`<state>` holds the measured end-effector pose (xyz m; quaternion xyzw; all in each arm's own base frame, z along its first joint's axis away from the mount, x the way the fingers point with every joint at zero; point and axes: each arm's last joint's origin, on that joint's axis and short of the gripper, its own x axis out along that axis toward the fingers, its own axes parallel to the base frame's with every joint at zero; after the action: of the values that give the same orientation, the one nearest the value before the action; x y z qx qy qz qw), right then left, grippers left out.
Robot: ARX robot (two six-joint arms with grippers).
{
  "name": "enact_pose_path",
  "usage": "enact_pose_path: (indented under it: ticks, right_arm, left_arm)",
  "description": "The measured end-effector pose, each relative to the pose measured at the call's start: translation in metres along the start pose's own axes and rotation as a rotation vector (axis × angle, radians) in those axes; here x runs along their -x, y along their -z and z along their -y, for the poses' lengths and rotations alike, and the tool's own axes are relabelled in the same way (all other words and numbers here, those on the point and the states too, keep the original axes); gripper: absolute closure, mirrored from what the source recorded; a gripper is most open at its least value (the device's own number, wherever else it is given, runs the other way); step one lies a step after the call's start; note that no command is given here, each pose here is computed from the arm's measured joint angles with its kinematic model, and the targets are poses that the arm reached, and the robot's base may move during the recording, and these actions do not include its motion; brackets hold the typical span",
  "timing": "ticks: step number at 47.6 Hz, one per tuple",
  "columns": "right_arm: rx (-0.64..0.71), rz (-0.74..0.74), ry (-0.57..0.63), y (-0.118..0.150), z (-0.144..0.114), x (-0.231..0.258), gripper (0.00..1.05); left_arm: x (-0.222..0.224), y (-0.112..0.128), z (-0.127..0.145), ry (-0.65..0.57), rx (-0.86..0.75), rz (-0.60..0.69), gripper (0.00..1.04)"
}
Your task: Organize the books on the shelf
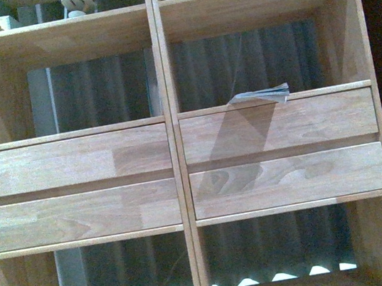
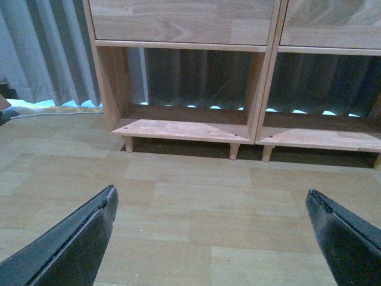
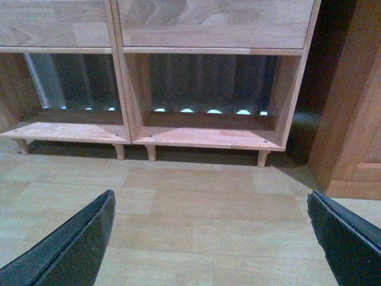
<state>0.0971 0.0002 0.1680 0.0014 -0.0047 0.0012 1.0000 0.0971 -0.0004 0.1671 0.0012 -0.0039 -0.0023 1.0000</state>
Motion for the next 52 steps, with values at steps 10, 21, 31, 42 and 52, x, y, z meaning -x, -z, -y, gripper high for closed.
enact_pose_path:
  ticks: [10,21,31,42,52]
  right_arm:
    - [0.0,0.0,0.0,0.0,0.0,0.0,0.07]
    - [0.0,0.0,0.0,0.0,0.0,0.0,0.07]
    - [0.0,0.0,0.0,0.0,0.0,0.0,0.07]
    - [0.0,0.0,0.0,0.0,0.0,0.0,0.07]
    - [0.0,0.0,0.0,0.0,0.0,0.0,0.07]
  left_arm:
    - [0.0,0.0,0.0,0.0,0.0,0.0,0.07]
    - [0.0,0.0,0.0,0.0,0.0,0.0,0.07]
    - [0.0,0.0,0.0,0.0,0.0,0.0,0.07]
    - [0.0,0.0,0.0,0.0,0.0,0.0,0.07]
    - [0.0,0.0,0.0,0.0,0.0,0.0,0.07]
